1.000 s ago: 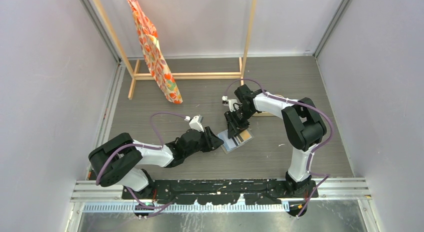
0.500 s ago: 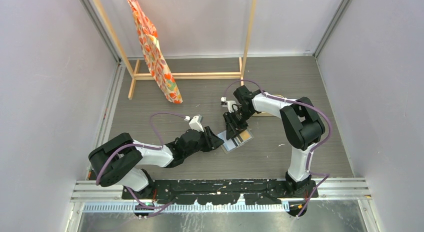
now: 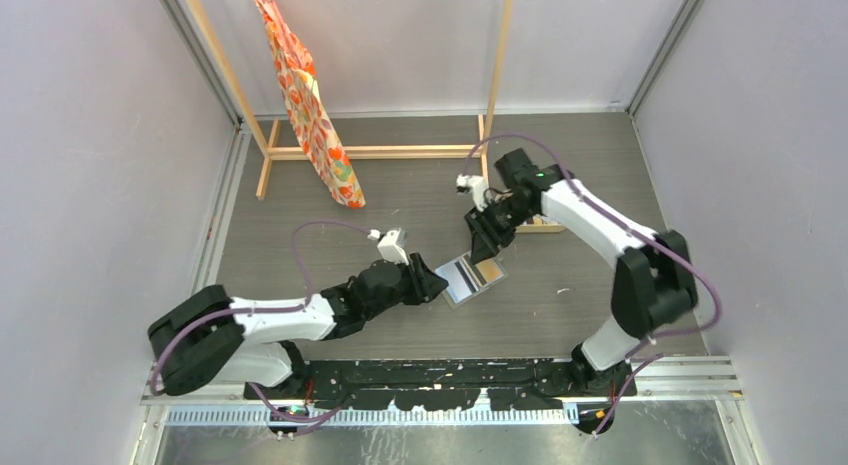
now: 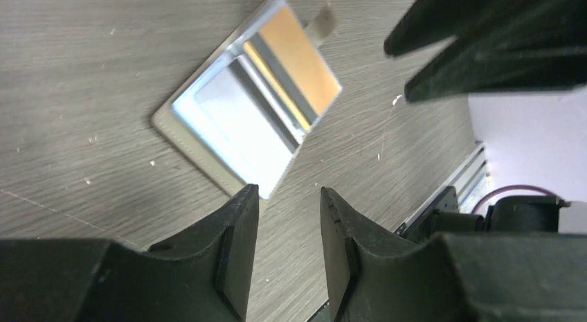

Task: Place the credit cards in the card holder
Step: Insert the credit card into the card holder, then close the card holder at the center of the board.

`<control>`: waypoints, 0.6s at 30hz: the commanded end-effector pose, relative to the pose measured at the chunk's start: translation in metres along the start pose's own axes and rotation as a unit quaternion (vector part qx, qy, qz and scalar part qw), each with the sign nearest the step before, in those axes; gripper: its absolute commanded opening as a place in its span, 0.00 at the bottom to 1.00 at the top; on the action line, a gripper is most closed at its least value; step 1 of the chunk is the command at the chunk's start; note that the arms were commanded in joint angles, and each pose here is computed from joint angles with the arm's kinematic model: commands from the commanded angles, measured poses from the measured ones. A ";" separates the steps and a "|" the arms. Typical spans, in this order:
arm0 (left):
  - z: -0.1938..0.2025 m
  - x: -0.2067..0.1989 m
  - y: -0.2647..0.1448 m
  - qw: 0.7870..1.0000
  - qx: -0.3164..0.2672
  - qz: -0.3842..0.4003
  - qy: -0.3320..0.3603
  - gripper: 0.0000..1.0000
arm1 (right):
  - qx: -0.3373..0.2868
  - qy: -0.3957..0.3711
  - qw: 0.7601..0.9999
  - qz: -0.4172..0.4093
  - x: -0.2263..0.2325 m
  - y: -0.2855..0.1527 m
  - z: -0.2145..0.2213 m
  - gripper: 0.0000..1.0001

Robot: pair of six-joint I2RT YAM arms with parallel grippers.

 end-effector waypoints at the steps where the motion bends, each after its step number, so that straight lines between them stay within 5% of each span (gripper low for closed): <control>1: -0.015 -0.040 -0.019 0.994 -0.044 -0.020 0.094 0.40 | -0.046 -0.045 0.994 0.086 -0.006 -0.047 -0.001 0.45; 7: -0.031 -0.064 -0.044 0.983 -0.075 -0.034 0.164 0.42 | -0.068 0.017 0.986 0.154 -0.031 -0.065 0.013 0.42; 13: -0.034 -0.045 -0.056 0.988 -0.110 0.009 0.105 0.99 | -0.037 0.043 0.986 0.157 -0.045 -0.053 0.023 0.43; 18: -0.028 -0.018 -0.060 0.995 -0.096 0.022 0.006 1.00 | -0.012 0.061 0.984 0.166 -0.059 -0.041 0.031 0.44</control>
Point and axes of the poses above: each gripper's point midway between its finger pads, its own y axis out along the fingers, its own x axis along the line the jaws close on, z = x × y, the point moved 5 cm from there along -y, back along the fingers, and after that the axes turned 15 degrees about -y, right-handed, at the moved point
